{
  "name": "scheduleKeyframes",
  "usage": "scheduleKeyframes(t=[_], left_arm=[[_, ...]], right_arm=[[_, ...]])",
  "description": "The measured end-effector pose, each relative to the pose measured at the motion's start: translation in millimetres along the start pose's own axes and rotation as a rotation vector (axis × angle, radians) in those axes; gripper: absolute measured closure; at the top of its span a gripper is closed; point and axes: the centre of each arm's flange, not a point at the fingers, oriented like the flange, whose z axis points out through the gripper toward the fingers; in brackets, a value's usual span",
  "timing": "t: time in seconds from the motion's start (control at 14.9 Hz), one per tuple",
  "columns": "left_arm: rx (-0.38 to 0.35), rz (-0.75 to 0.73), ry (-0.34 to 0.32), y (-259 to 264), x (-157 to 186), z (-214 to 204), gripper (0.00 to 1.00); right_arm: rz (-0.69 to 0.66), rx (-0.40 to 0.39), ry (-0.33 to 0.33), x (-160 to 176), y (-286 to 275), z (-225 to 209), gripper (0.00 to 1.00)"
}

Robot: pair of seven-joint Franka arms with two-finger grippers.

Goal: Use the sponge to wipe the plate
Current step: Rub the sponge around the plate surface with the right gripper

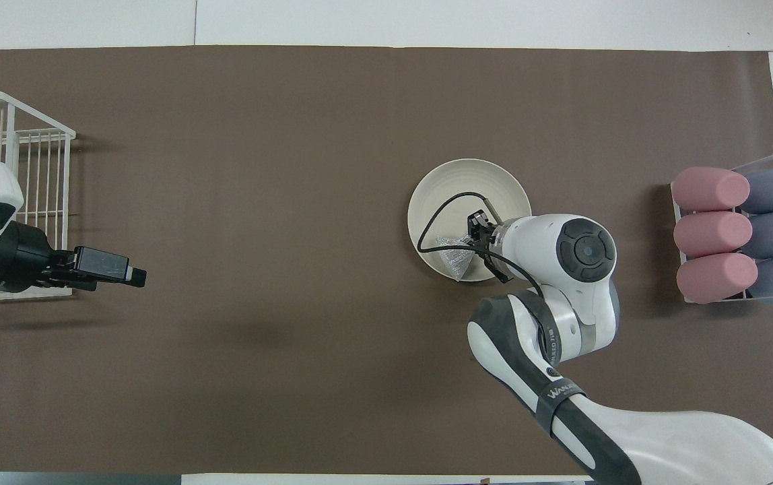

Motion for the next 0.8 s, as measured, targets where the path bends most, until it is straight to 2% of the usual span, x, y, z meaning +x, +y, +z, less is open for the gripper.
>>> scheduleKeyframes(t=[0.2, 0.47, 0.67, 0.8], left_arm=[[0.002, 0.0, 0.001, 0.3, 0.2, 0.0, 0.0], [0.004, 0.0, 0.005, 0.4, 0.6, -0.2, 0.0], [0.006, 0.0, 0.023, 0.2, 2.6, -1.8, 0.0], [0.014, 0.0, 0.083, -0.5, 8.9, -7.3, 0.0]], right_arm=[[-0.031, 0.002, 0.009, 25.6, 4.5, -2.5, 0.91], [-0.05, 0.003, 0.011, 30.1, 5.4, -2.8, 0.91], [-0.021, 0.002, 0.006, 16.8, 2.7, -1.4, 0.91], [0.02, 0.001, -0.003, -8.7, -1.7, 1.3, 0.91]])
